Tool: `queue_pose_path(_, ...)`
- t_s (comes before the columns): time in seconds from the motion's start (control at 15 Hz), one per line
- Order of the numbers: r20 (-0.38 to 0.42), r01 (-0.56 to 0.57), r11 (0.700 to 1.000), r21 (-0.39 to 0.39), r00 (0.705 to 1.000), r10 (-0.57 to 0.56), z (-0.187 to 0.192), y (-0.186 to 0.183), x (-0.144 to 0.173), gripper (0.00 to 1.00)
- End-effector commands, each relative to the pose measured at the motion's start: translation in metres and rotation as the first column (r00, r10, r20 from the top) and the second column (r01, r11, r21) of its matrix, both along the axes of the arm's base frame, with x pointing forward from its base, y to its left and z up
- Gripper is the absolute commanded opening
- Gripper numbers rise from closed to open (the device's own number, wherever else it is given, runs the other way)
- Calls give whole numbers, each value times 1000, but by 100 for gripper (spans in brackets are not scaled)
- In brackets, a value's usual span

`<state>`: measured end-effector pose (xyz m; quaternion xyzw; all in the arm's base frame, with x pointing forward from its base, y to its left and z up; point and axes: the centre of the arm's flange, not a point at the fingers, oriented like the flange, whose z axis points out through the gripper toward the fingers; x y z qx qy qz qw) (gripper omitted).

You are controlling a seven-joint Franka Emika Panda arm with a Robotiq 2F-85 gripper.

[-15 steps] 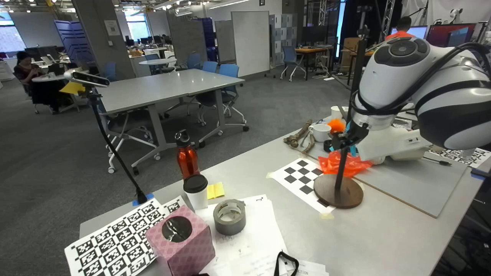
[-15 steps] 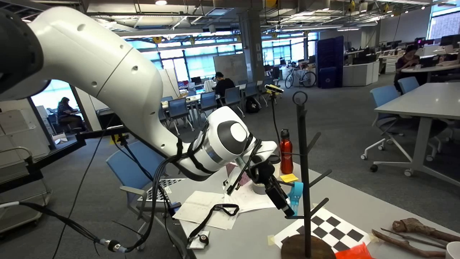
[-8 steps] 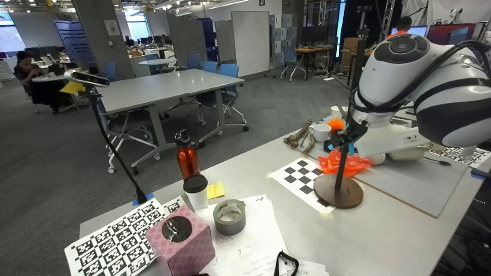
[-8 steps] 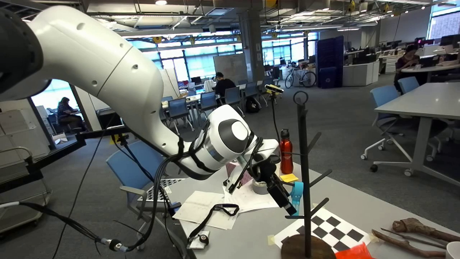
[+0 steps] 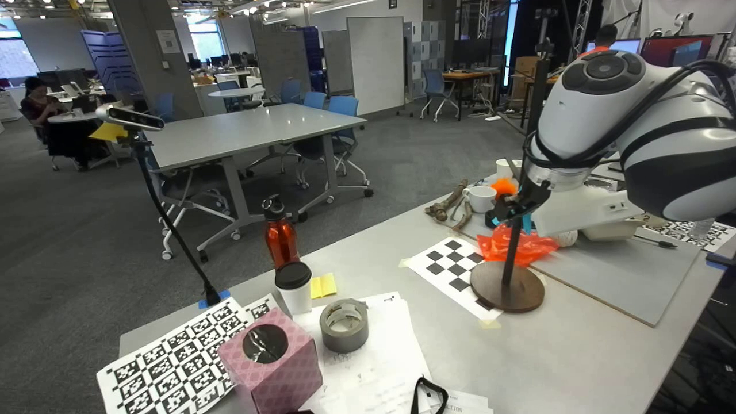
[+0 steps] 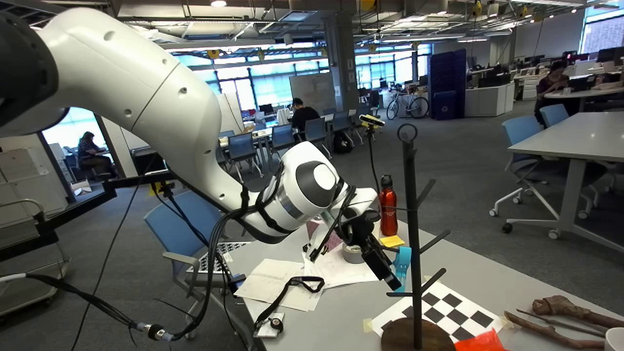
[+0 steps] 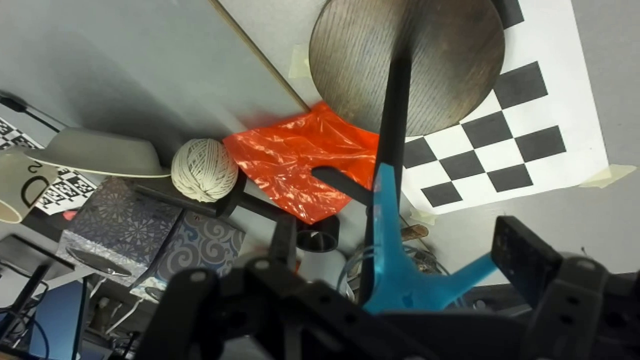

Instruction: Take the object from the stand and put it on the table

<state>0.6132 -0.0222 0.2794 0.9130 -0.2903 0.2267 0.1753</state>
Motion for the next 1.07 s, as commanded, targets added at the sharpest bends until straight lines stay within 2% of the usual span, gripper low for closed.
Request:
queue_pose_path(0.0, 30, -27, 999, 21, 999, 26, 7, 7, -7, 100)
queue_pose_path(0.6, 75, -36, 999, 26, 997, 34, 10, 10, 3, 100)
queue_pose_path(1.0, 74, -35, 999, 23, 997, 34, 9, 8, 3, 100)
